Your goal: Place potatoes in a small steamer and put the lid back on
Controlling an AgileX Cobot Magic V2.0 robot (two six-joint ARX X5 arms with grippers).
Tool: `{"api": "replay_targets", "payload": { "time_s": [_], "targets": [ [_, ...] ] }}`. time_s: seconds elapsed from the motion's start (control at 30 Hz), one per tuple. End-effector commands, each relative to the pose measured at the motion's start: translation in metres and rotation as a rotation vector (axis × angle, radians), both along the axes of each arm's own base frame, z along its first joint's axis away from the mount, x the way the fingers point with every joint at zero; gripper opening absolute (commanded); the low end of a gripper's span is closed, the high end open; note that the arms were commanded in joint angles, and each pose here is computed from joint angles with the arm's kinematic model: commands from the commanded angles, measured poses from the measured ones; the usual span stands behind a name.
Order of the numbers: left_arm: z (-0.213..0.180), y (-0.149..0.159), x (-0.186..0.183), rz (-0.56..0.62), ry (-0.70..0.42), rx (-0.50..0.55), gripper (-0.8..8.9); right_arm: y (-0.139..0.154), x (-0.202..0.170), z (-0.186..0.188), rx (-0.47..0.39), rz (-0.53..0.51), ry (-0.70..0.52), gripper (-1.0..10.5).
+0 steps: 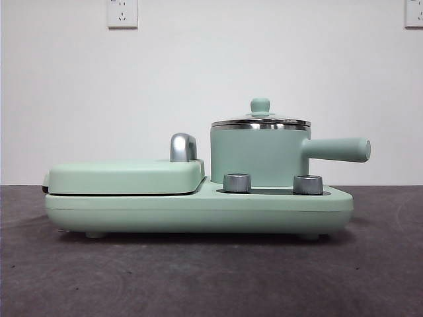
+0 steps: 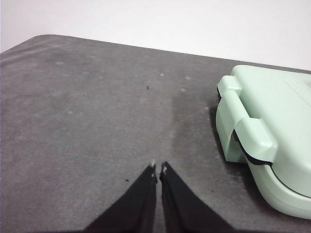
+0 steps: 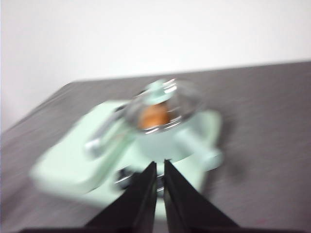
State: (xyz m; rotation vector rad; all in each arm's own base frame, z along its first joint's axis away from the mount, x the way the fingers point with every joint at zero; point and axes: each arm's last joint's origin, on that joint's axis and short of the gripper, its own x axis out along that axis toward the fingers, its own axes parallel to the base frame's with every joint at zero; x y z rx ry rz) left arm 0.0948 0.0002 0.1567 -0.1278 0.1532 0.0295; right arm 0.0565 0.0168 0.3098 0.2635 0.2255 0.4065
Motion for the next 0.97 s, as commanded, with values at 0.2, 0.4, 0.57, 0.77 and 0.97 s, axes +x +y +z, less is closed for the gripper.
{"api": "replay_targets", "payload": {
  "time_s": [0.2, 0.4, 0.57, 0.77, 0.97],
  "targets": [
    [-0.007, 0.000, 0.001, 0.002, 0.023, 0.009, 0.19, -0.010, 0.020, -0.063, -0.206, -0.335, -0.089, 0.2],
    [-0.007, 0.000, 0.001, 0.002, 0.023, 0.009, 0.19, -0.015, 0.030, -0.107, -0.260, -0.421, -0.113, 0.2],
    [-0.007, 0.000, 0.001, 0.002, 0.023, 0.009, 0.19, -0.016, 0.038, -0.133, -0.259, -0.432, -0.111, 0.2],
    [-0.007, 0.000, 0.001, 0.002, 0.023, 0.009, 0.19, -0.016, 0.040, -0.151, -0.266, -0.427, -0.086, 0.2],
    [-0.007, 0.000, 0.001, 0.002, 0.023, 0.009, 0.19, -0.017, 0.039, -0.159, -0.277, -0.427, -0.053, 0.2]
  ]
}}
